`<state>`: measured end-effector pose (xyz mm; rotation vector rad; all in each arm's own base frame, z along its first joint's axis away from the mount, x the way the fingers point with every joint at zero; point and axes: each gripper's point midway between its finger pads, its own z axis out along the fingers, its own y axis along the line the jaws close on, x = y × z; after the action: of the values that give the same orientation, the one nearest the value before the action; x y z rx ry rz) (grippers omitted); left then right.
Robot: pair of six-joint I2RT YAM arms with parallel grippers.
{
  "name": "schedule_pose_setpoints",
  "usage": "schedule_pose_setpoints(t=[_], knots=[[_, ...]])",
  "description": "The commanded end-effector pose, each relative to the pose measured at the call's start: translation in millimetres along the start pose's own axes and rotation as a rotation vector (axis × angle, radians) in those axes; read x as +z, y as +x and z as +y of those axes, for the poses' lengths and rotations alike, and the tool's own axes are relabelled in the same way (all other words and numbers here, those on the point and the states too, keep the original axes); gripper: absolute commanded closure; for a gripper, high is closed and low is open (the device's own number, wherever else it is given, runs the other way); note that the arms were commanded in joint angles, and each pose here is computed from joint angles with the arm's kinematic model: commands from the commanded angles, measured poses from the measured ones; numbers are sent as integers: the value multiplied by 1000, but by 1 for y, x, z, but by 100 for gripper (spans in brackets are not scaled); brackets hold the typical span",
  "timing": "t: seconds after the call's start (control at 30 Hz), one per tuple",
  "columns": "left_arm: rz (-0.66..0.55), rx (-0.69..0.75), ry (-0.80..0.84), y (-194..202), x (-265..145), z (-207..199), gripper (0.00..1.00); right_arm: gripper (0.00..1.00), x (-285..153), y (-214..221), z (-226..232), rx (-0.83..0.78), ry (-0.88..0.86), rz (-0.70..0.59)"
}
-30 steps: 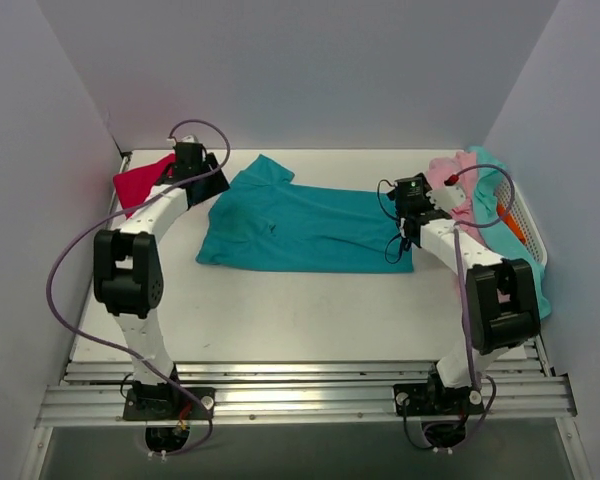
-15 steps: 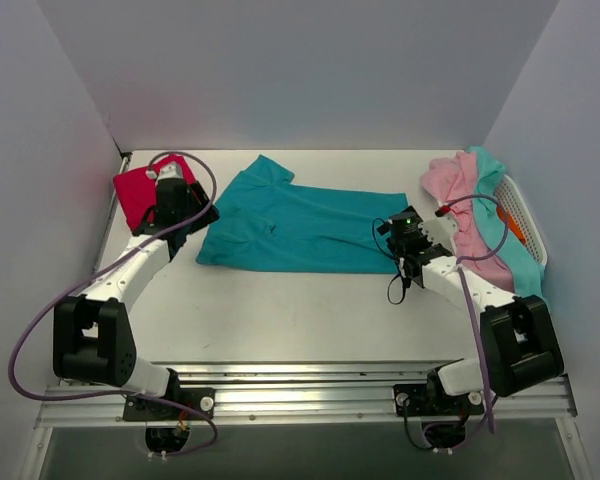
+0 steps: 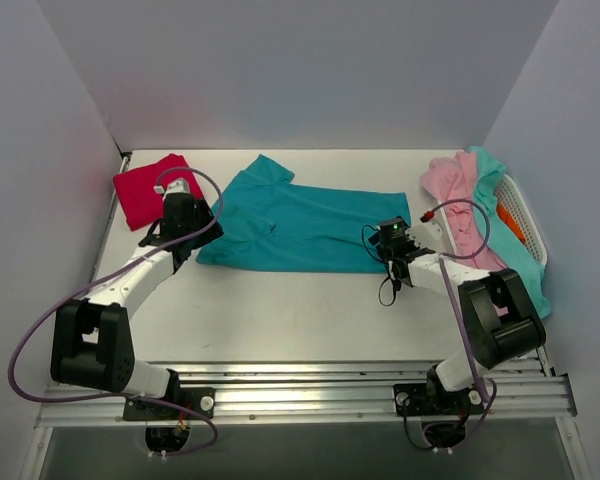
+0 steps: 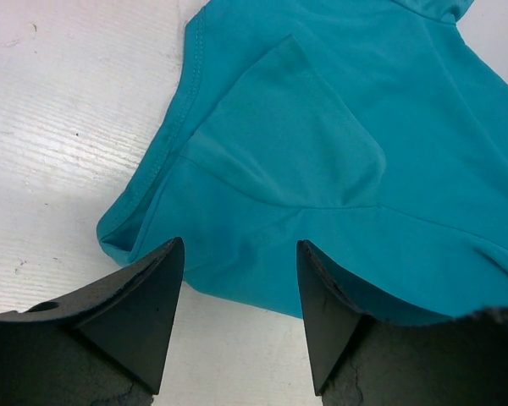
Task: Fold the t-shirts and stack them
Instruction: Fold the flattened tshirt in 1/3 of the way
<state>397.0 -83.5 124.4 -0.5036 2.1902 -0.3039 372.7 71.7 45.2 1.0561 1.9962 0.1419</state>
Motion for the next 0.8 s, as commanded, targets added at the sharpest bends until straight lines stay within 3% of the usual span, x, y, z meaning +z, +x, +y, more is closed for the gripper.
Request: schedule_pose_setpoints(t=[0.0,0.77], knots=[[-88,-1,28,-21,-7,-7,36,34,8,-9,-3,11,12,-41],[-74,8,5,-11,6,1,37,51,18,-10,-26,-6,56,-62]])
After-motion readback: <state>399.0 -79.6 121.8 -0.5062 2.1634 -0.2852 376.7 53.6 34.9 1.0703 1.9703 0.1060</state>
